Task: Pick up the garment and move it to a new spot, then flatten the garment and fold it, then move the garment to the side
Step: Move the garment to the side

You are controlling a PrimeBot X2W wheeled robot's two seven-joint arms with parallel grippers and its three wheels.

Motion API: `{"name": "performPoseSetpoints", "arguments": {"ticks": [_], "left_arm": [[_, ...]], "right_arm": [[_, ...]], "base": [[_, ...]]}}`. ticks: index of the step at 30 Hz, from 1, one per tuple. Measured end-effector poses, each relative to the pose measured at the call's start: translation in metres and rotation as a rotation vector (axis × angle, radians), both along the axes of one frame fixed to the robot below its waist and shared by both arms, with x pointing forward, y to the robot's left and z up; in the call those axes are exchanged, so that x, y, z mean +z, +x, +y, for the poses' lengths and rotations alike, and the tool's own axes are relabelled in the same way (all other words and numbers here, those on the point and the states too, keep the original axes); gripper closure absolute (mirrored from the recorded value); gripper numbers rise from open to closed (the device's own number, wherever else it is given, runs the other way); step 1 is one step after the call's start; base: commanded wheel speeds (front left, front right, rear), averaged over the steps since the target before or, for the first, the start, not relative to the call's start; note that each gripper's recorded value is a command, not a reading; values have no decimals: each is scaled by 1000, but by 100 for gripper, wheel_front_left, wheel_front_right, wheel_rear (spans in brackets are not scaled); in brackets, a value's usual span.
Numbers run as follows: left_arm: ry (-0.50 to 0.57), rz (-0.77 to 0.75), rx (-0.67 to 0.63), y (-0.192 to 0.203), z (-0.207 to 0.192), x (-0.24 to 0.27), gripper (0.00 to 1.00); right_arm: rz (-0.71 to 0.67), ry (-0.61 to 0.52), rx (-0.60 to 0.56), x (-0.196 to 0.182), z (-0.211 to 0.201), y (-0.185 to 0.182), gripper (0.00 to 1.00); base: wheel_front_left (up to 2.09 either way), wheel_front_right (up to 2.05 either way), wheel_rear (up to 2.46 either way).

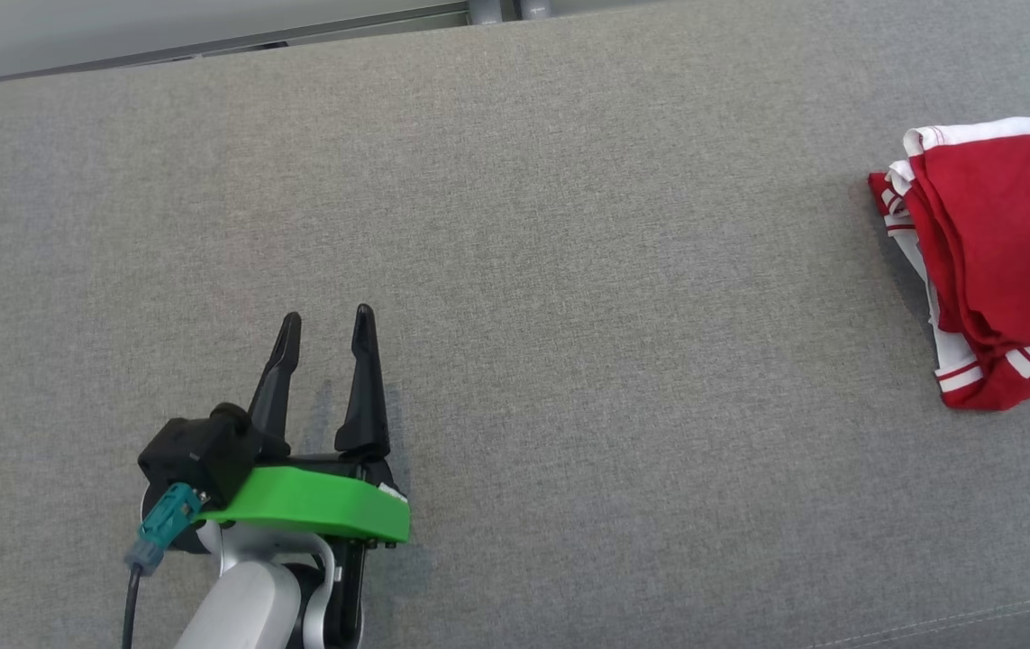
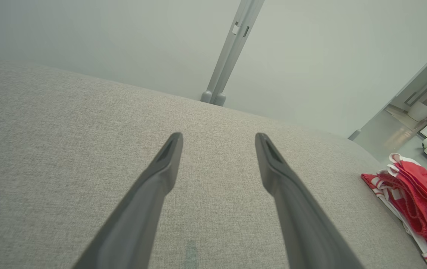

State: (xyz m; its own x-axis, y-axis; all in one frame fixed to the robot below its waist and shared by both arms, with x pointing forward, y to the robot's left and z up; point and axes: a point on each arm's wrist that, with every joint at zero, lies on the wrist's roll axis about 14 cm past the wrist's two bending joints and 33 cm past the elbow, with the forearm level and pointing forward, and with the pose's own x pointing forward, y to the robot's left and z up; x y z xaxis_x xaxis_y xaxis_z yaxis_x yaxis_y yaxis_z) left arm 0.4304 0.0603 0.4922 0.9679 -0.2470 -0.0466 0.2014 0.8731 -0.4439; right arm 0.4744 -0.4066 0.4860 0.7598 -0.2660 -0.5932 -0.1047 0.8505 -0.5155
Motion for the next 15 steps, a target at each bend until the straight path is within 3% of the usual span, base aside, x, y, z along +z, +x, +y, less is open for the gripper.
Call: {"name": "performPoseSetpoints", "arguments": {"ticks": [15], "left_arm": [[1,-35,-4,-9,-1,16,0]], "right_arm": [[-125,29,49,28,17,4,0]], "base": [[0,0,0]]}}
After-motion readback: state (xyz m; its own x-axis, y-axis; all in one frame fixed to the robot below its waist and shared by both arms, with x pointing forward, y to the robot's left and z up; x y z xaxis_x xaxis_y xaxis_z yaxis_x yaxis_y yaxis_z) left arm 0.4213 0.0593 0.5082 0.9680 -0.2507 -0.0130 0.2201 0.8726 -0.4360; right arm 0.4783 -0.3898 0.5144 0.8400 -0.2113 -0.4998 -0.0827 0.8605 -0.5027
